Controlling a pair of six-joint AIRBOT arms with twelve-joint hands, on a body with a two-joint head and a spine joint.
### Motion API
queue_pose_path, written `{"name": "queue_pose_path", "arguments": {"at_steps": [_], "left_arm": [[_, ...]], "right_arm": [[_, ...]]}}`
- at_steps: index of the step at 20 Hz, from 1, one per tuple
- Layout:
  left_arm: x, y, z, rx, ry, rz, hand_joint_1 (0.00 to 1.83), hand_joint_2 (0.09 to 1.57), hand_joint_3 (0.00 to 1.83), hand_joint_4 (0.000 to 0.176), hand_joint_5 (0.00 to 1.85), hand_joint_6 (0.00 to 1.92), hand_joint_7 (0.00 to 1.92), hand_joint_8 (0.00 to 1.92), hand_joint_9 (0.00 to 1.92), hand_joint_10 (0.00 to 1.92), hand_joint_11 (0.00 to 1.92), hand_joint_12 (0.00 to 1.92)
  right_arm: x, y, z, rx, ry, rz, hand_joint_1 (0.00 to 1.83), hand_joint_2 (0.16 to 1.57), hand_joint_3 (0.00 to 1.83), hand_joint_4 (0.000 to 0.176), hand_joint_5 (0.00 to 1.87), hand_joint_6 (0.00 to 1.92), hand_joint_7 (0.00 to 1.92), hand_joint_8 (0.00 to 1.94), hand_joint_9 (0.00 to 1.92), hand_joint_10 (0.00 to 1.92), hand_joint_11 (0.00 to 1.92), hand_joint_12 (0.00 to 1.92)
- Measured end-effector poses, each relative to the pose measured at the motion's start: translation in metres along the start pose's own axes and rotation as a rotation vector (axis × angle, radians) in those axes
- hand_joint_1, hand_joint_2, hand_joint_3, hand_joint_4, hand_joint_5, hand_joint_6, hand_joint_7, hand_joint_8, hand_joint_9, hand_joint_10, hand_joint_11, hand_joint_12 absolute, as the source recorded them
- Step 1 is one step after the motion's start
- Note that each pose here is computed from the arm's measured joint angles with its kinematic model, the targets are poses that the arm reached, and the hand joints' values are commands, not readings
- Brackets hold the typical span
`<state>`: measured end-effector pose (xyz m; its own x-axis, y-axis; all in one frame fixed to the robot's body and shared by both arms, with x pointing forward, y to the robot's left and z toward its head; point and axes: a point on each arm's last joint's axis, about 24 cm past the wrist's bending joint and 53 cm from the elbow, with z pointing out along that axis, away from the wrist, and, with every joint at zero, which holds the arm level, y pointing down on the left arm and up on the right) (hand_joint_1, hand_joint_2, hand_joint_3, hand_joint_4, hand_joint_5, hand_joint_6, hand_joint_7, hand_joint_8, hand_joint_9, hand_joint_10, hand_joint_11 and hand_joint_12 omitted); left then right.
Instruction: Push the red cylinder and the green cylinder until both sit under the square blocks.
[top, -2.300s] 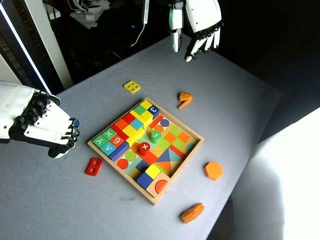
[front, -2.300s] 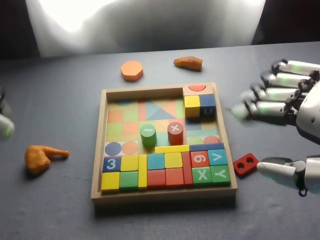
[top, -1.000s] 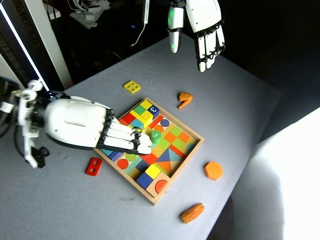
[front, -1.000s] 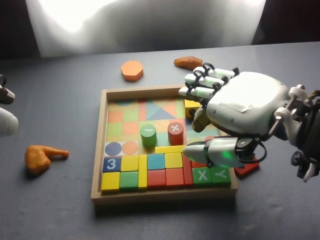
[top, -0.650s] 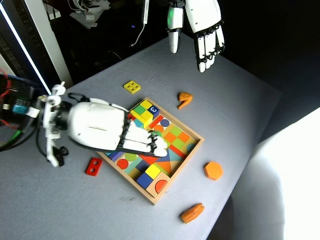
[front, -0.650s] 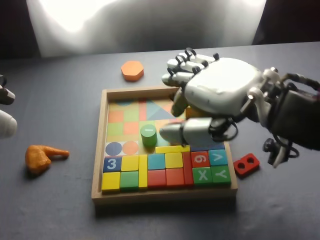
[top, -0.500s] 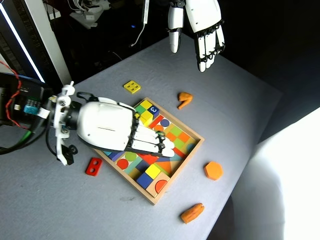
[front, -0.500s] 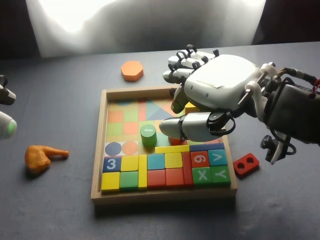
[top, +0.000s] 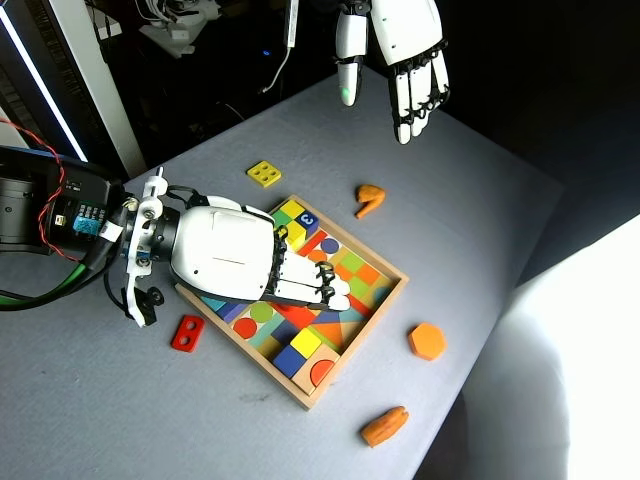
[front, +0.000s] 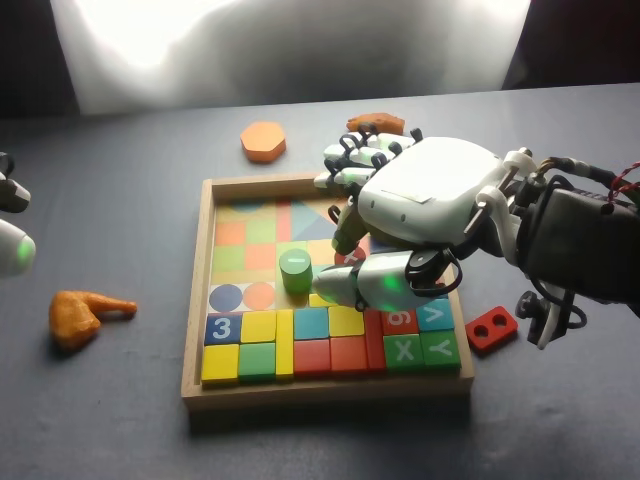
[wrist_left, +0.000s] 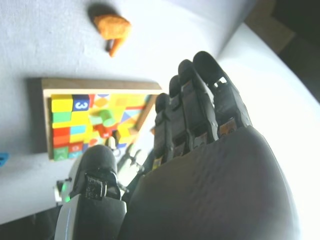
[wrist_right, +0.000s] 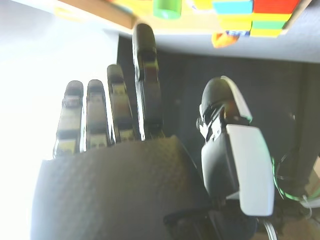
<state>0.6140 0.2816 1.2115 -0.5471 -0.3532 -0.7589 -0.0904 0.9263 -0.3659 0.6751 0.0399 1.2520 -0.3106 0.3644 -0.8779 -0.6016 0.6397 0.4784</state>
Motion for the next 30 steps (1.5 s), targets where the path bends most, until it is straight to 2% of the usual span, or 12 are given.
{"name": "queue_pose_path", "arguments": {"at_steps": [2, 6, 8, 11, 15, 18, 20, 30], "left_arm": [[0.000, 0.000, 0.000, 0.000, 0.000, 0.000, 0.05, 1.33, 0.00, 0.040, 0.28, 0.01, 0.31, 0.00, 0.38, 0.01, 0.00, 1.12], [0.000, 0.000, 0.000, -0.001, 0.000, 0.000, 0.03, 1.33, 0.00, 0.044, 0.27, 0.00, 0.32, 0.00, 0.39, 0.01, 0.00, 1.08], [0.000, -0.001, 0.000, 0.002, -0.001, 0.000, 0.02, 1.34, 0.00, 0.035, 0.26, 0.00, 0.31, 0.00, 0.38, 0.00, 0.00, 1.08], [0.000, 0.000, 0.000, 0.001, 0.000, 0.000, 0.06, 1.33, 0.00, 0.039, 0.27, 0.00, 0.31, 0.00, 0.38, 0.00, 0.00, 1.06], [0.000, 0.000, 0.000, -0.001, 0.000, 0.000, 0.05, 1.33, 0.00, 0.035, 0.26, 0.00, 0.29, 0.00, 0.37, 0.00, 0.00, 1.09], [0.000, 0.000, 0.000, -0.001, 0.000, 0.000, 0.01, 1.33, 0.00, 0.040, 0.26, 0.00, 0.30, 0.00, 0.37, 0.00, 0.00, 1.08], [0.000, 0.000, 0.000, 0.000, 0.001, 0.000, 0.04, 1.34, 0.00, 0.033, 0.27, 0.01, 0.31, 0.00, 0.38, 0.00, 0.00, 1.10], [0.000, 0.000, 0.000, -0.001, 0.001, 0.000, 0.02, 1.34, 0.00, 0.037, 0.27, 0.00, 0.29, 0.00, 0.37, 0.00, 0.00, 1.10]], "right_arm": [[0.002, -0.002, 0.000, 0.004, 0.001, 0.000, 0.00, 1.24, 0.00, 0.000, 0.82, 0.01, 0.21, 0.01, 0.01, 0.01, 0.00, 0.00], [0.009, -0.008, 0.001, 0.015, 0.013, 0.000, 0.00, 1.24, 0.00, 0.000, 0.82, 0.01, 0.21, 0.00, 0.01, 0.00, 0.00, 0.00], [0.004, -0.014, 0.002, 0.028, 0.000, 0.012, 0.00, 1.24, 0.00, 0.000, 0.83, 0.01, 0.22, 0.01, 0.02, 0.01, 0.00, 0.00], [0.006, -0.016, 0.002, 0.031, 0.003, 0.013, 0.00, 1.24, 0.00, 0.000, 0.83, 0.01, 0.22, 0.01, 0.03, 0.01, 0.00, 0.00], [0.005, -0.021, -0.002, 0.037, 0.011, 0.010, 0.00, 1.24, 0.00, 0.000, 0.82, 0.01, 0.21, 0.00, 0.01, 0.00, 0.00, 0.00], [0.003, -0.030, -0.011, 0.052, 0.022, 0.007, 0.00, 1.24, 0.00, 0.000, 0.82, 0.01, 0.21, 0.00, 0.01, 0.00, 0.00, 0.00], [0.003, -0.037, -0.017, 0.065, 0.029, 0.006, 0.00, 1.24, 0.00, 0.000, 0.82, 0.01, 0.22, 0.01, 0.02, 0.01, 0.00, 0.00], [0.008, -0.047, -0.048, 0.079, 0.084, -0.008, 0.00, 1.24, 0.00, 0.000, 0.84, 0.01, 0.22, 0.00, 0.03, 0.01, 0.00, 0.00]]}}
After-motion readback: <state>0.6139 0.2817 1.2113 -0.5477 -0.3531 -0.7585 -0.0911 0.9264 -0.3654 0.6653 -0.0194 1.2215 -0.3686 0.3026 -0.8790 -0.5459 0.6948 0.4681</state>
